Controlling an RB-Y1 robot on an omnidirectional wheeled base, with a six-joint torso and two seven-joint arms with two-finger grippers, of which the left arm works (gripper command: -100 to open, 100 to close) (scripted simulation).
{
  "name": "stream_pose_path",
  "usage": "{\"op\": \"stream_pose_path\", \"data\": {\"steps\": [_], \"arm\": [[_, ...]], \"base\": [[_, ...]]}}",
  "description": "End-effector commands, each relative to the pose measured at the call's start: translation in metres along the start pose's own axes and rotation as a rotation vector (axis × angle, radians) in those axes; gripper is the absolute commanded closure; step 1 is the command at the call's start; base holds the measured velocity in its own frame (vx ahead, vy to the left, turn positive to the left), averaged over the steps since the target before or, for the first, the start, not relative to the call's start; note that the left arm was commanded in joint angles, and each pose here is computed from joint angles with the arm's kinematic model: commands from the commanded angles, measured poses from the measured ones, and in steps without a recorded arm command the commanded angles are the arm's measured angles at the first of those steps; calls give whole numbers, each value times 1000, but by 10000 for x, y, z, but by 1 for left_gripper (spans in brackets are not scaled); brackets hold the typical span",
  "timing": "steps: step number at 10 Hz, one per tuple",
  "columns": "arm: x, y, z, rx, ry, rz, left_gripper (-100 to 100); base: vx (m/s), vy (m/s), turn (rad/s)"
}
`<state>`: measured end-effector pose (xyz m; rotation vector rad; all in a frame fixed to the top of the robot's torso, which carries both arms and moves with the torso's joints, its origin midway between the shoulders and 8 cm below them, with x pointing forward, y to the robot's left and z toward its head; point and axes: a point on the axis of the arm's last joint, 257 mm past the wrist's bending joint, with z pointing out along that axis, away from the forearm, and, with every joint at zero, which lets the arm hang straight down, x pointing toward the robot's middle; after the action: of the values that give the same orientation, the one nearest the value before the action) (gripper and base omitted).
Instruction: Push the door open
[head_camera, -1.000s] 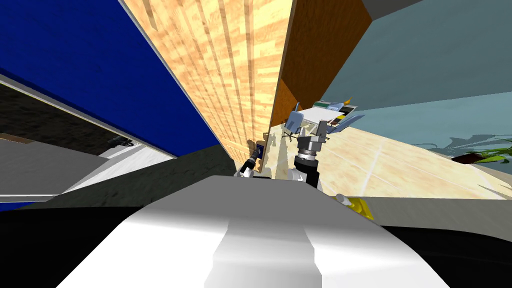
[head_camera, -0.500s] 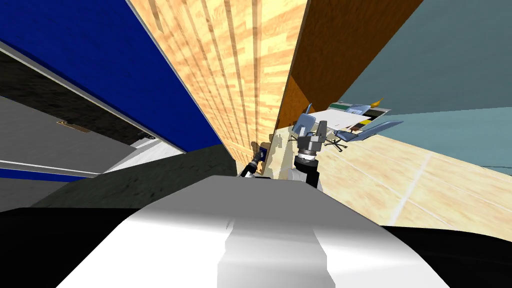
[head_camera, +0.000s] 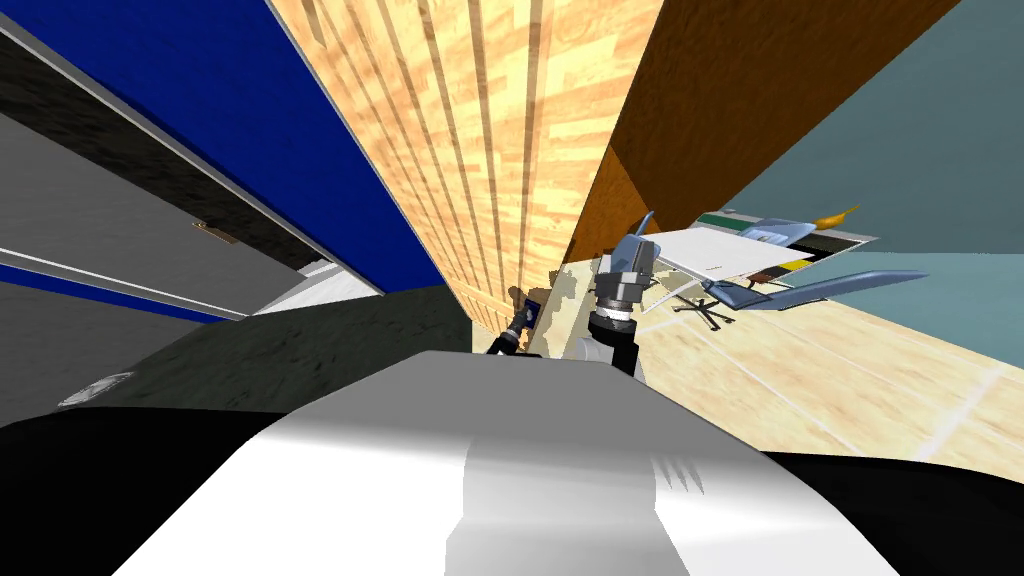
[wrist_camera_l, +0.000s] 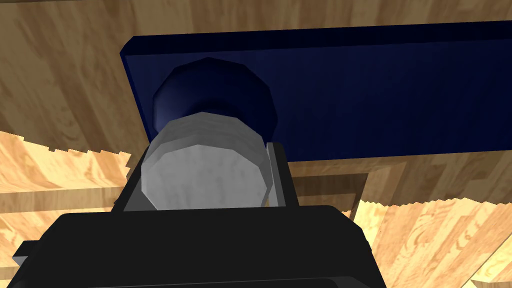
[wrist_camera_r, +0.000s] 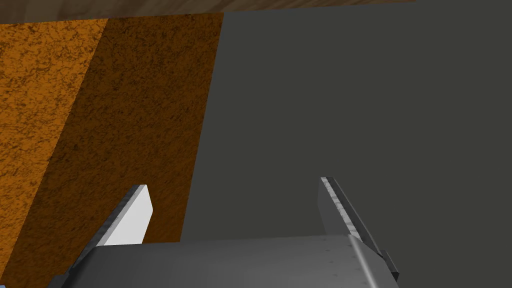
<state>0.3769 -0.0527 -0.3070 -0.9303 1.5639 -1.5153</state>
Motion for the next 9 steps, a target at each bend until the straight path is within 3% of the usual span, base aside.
{"op": "stream_pose_path", "data": {"steps": [1, 3, 5, 9], "arm": [[143, -78, -25, 8, 2, -21, 100], [-79, 19, -65, -5, -15, 12, 100], [-211, 60, -76, -13, -34, 23, 100], [-407, 23, -13, -8, -88, 9, 100]], "base": [[127, -165, 306], [94, -105, 63], [162, -197, 124], [116, -190, 100]]}}
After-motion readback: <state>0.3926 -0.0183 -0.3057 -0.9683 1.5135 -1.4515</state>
